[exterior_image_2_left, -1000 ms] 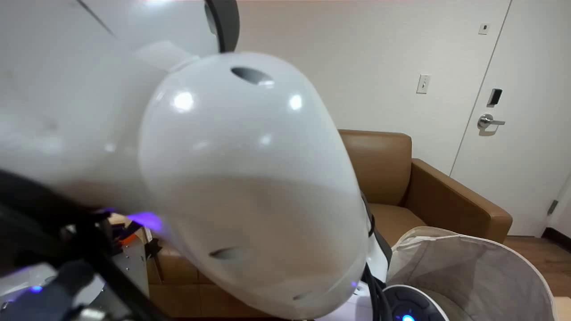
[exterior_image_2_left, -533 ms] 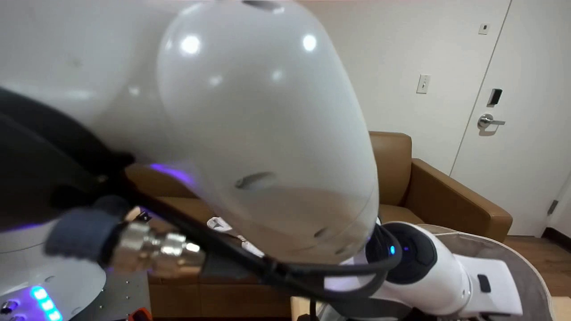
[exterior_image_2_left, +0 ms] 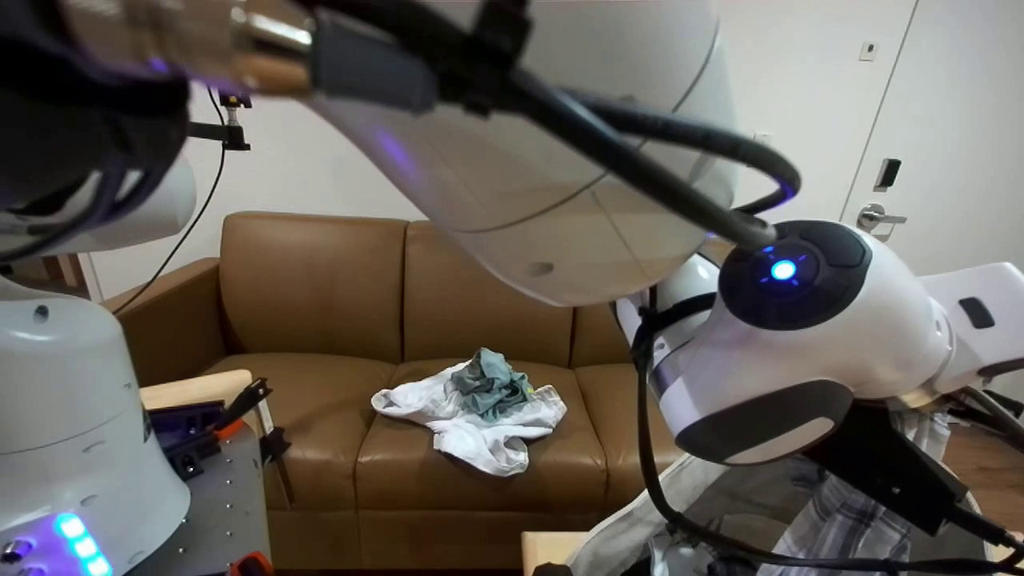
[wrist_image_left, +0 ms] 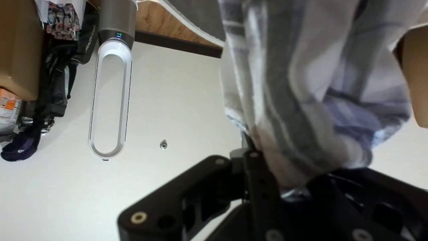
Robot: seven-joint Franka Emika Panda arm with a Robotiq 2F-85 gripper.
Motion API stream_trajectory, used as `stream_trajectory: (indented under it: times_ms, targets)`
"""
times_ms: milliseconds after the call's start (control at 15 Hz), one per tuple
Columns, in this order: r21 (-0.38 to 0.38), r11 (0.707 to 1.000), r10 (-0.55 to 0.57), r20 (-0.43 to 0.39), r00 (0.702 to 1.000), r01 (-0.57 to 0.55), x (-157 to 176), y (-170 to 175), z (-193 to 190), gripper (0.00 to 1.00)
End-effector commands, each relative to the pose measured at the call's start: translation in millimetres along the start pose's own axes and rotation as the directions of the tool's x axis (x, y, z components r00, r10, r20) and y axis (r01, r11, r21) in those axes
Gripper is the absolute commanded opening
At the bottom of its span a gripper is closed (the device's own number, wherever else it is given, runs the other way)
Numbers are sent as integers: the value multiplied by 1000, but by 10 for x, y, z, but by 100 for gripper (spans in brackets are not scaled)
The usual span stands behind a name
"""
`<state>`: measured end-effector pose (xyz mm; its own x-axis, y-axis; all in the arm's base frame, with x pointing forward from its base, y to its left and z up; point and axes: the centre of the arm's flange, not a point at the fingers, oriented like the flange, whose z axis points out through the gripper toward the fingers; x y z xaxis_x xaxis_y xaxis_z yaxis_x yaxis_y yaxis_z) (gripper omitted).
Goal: Take the clothes out of the basket and put them on the couch
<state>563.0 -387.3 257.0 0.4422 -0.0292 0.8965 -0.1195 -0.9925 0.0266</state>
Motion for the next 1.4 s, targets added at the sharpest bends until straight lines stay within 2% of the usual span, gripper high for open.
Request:
stream_trajectory:
  times_ms: [0, 67, 200, 333, 533, 667, 867, 1067, 1267, 1333]
  targets:
    - [1, 1000, 1, 7, 1000, -1, -53, -2, 17, 6]
    - [-10, 1000, -9, 2, 1000, 9, -43, -9, 43, 5]
    - [-8, 1000, -14, -47, 999, 14, 226, -19, 111, 5]
    - [11, 998, -53, -157, 986, 55, 803, -135, 158, 5]
    - [54, 980, -168, -285, 944, 191, 1618, -572, 34, 5]
    - [79, 962, -213, -373, 903, 260, 2129, -954, -84, 5]
    - [111, 924, -267, -499, 825, 366, 2810, -1610, -352, 5]
    - [126, 876, -302, -611, 732, 466, 3404, -2292, -695, 5]
    - [111, 832, -314, -713, 627, 543, 4025, -2816, -992, 4]
    - [145, 855, -298, -648, 700, 498, 3536, -2720, -963, 5]
